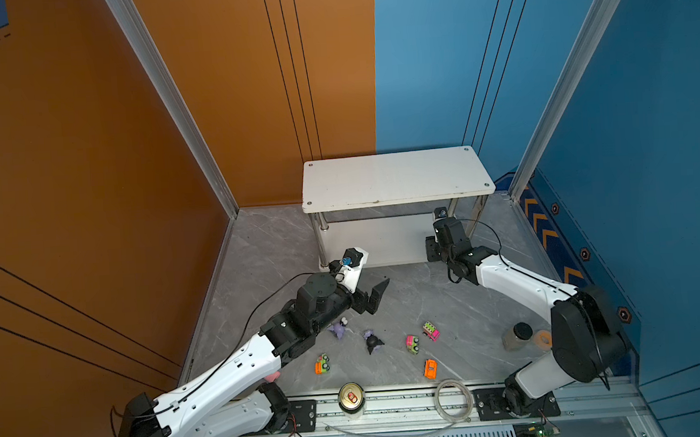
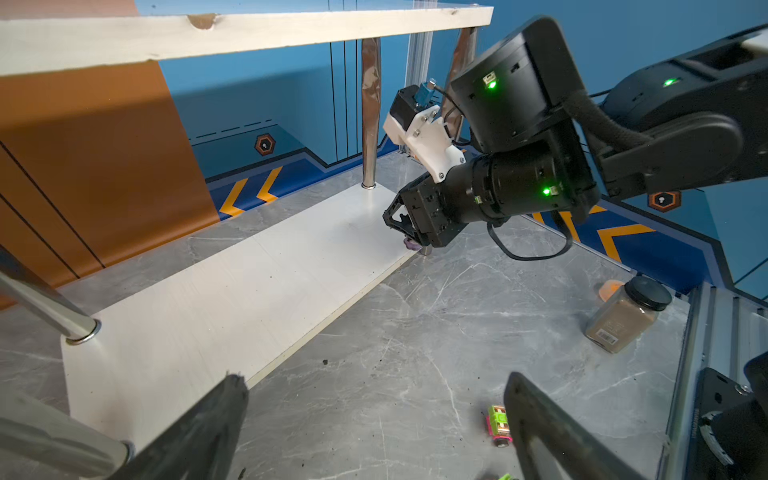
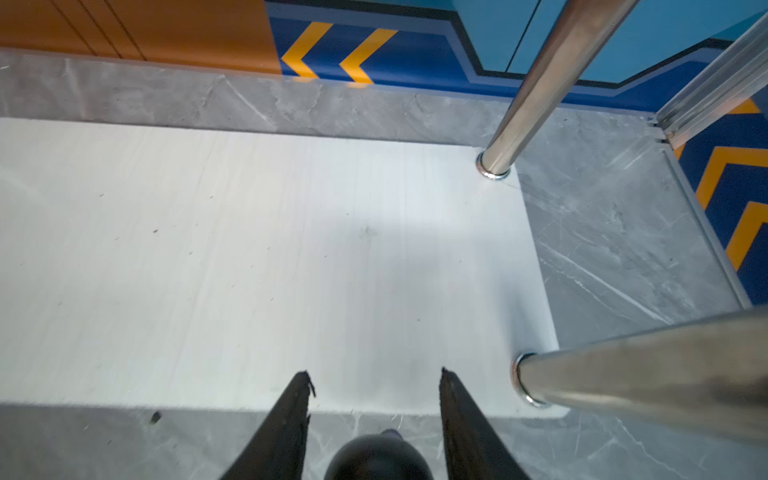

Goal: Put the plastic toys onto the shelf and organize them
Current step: 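Lower the figure onto the lower shelf tier and open the right gripper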

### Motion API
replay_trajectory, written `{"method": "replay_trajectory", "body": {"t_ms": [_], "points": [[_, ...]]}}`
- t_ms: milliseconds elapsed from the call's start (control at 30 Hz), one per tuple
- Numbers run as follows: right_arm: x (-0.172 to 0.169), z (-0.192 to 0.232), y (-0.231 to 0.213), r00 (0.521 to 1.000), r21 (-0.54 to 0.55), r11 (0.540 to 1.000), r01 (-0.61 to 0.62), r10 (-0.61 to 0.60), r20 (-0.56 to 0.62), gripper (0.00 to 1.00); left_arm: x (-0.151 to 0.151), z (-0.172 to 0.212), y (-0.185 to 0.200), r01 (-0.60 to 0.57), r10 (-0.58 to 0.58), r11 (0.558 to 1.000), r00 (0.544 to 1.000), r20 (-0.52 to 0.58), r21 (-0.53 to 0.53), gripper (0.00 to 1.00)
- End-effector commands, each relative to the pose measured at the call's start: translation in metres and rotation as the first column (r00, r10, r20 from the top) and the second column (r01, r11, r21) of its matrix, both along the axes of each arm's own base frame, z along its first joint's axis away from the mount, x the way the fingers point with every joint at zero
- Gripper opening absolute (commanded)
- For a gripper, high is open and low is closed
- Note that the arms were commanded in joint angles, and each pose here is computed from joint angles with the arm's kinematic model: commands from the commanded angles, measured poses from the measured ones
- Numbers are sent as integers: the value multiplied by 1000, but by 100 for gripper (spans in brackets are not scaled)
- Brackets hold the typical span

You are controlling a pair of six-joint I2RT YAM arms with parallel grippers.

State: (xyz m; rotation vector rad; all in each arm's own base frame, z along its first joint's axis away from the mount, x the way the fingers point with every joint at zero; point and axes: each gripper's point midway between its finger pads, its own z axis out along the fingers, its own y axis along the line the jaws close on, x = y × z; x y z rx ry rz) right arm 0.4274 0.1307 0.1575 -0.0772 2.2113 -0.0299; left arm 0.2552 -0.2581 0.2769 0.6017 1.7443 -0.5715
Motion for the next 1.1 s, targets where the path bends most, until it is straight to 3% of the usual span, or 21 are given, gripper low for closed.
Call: {"method": "replay_trajectory", "body": {"t_ms": [0,433,733,1067], "points": [[25,13,-10,996,15,999,48,-49,75,7,6,0,4,-30,30,1000,999,-12,6,98],[48,-16,-18,996,69,994,82,-83,16,10,12,-10,2,-37,38,999,999,-34,31,98],[55,-23,-18,996,104,991,82,-86,33,22,15,-14,-3,-26,28,999,999,-47,34,98],[52,-23,-18,997,100,993,70,-73,25,64,15,-13,-3,-27,28,999,998,-48,32,98]]}}
